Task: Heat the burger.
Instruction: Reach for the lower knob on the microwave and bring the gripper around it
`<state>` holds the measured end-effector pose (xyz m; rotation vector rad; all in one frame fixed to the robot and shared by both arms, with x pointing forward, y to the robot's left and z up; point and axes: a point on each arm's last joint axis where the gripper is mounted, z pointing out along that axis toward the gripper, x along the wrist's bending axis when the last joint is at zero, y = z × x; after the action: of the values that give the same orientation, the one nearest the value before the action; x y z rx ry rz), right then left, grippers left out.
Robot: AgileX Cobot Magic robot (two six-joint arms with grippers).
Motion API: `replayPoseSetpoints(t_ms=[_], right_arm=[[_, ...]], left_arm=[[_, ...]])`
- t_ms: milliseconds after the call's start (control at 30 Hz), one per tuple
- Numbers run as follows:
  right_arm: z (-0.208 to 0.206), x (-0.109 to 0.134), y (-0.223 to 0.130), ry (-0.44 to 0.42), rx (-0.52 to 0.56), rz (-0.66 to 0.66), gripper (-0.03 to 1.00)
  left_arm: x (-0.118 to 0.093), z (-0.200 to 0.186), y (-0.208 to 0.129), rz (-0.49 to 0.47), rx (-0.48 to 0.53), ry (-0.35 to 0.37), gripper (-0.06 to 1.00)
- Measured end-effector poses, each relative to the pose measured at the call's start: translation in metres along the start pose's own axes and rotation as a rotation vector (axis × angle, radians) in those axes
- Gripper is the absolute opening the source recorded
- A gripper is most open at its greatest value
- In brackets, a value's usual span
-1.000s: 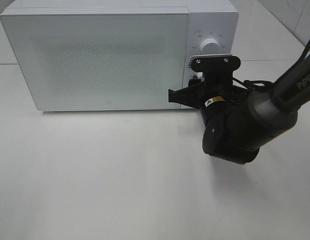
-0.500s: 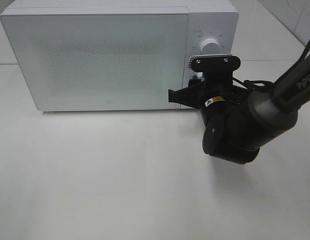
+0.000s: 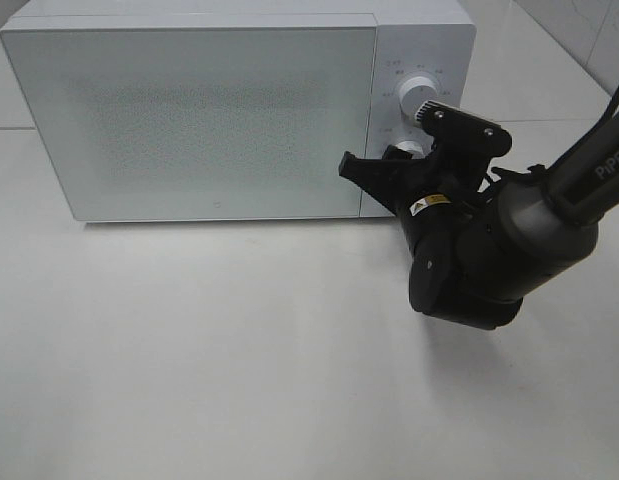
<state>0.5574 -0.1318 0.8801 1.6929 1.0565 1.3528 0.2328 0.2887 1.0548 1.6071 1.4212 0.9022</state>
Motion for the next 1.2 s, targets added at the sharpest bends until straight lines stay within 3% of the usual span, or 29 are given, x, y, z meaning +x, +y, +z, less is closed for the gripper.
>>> replayPoseSetpoints(t_ms=[67, 267, 333, 600, 633, 667, 733, 833, 1000, 1200], right_arm=[[-0.0003, 0.0003, -0.0003, 0.011, 0.003, 0.162, 0.43], [-0.0002, -0.0010, -0.0002, 0.021, 0.008, 0.388, 0.43], [-0.0005, -0.0006, -0.0004, 0.034, 0.012, 0.570, 0.43], [-0.0007, -0.0009, -0.0008, 0.038, 0.015, 0.778, 0.43], [-0.0007, -0.0009, -0.0008, 0.037, 0.017, 0.868, 0.43], [-0.0007, -0.0009, -0.0008, 0.037, 0.017, 0.868, 0.43], [-0.0007, -0.0010, -0.0003, 0.037, 0.015, 1.060, 0.43], [-0.0007, -0.0012, -0.0002, 0.036, 0.013, 1.115, 0.43], [-0.0006, -0.0025, 0.0005, 0.025, -0.001, 1.415, 0.43], [-0.0006, -0.0026, 0.0006, 0.026, -0.001, 1.480, 0.43]], left_arm=[[0.0000, 0.0000, 0.0000, 0.000, 0.000, 0.000, 0.99], [0.0000, 0.0000, 0.0000, 0.000, 0.000, 0.000, 0.99], [0.0000, 0.0000, 0.0000, 0.000, 0.000, 0.000, 0.99], [0.0000, 0.0000, 0.0000, 0.000, 0.000, 0.000, 0.99], [0.0000, 0.0000, 0.0000, 0.000, 0.000, 0.000, 0.99], [0.0000, 0.0000, 0.0000, 0.000, 0.000, 0.000, 0.99], [0.0000, 0.0000, 0.0000, 0.000, 0.000, 0.000, 0.99], [0.0000, 0.0000, 0.0000, 0.000, 0.000, 0.000, 0.99], [0.0000, 0.0000, 0.0000, 0.000, 0.000, 0.000, 0.99], [0.0000, 0.0000, 0.0000, 0.000, 0.000, 0.000, 0.99]])
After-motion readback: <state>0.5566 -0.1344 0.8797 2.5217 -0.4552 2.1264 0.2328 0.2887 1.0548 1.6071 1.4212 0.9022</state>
